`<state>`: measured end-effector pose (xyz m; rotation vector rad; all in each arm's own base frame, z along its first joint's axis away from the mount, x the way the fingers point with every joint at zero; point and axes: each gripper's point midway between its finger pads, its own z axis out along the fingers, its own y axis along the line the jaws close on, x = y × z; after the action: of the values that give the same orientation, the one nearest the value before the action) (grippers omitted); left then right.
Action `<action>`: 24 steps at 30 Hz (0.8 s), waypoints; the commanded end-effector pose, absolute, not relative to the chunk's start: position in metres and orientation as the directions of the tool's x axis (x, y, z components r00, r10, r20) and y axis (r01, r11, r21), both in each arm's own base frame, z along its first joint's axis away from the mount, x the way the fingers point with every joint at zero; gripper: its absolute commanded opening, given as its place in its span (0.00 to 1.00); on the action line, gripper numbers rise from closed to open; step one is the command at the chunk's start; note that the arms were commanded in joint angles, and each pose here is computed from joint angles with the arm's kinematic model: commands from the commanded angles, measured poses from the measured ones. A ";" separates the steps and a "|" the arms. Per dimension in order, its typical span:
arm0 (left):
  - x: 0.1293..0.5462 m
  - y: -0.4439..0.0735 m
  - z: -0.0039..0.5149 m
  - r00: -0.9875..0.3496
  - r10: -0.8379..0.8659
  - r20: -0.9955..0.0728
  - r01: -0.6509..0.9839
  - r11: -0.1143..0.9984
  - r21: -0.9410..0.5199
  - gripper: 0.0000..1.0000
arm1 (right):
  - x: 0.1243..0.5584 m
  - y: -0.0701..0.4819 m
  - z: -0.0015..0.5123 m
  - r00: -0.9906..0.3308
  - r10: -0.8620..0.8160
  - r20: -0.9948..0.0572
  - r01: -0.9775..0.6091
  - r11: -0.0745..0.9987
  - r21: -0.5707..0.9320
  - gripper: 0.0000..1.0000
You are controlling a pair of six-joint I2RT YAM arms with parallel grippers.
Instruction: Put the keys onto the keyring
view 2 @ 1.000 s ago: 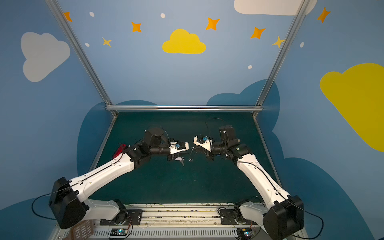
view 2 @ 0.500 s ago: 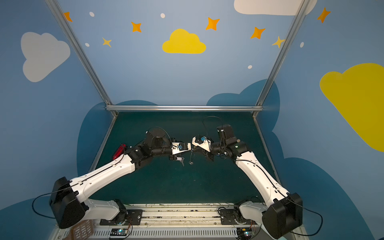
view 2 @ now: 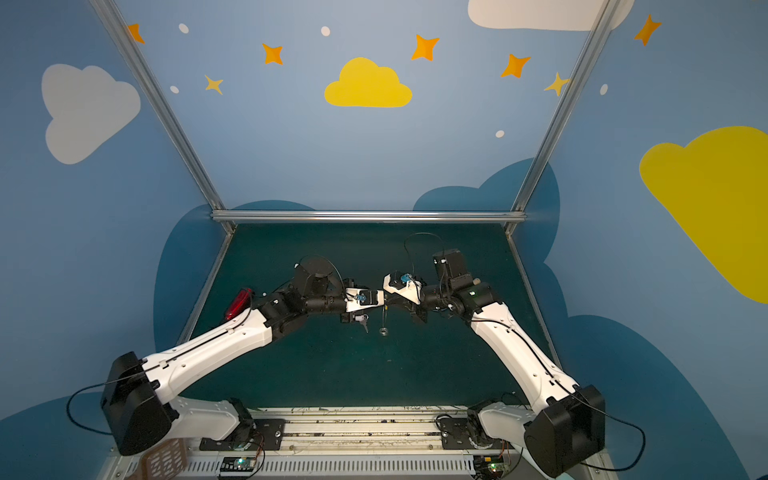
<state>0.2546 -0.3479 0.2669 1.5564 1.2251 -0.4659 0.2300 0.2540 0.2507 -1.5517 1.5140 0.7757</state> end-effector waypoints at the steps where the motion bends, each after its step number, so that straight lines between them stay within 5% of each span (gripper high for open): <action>1: 0.251 -0.352 0.265 0.409 0.453 -0.792 0.877 0.044 0.478 0.26 | 0.226 0.257 0.264 0.121 -0.462 -0.878 -0.988 0.029 -0.151 0.00; 17: 0.248 -0.356 0.267 0.392 0.444 -0.806 0.892 0.030 0.451 0.04 | 0.220 0.258 0.270 0.212 -0.416 -0.884 -0.972 0.008 -0.237 0.00; 24: 0.243 -0.353 0.287 0.351 0.357 -0.865 0.916 0.060 0.397 0.03 | 0.231 0.246 0.266 0.193 -0.397 -0.897 -0.960 0.114 -0.257 0.22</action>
<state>0.2510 -0.3536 0.2683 1.5562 1.2393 -0.5533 0.2267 0.2483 0.2532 -1.5227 1.4130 0.7148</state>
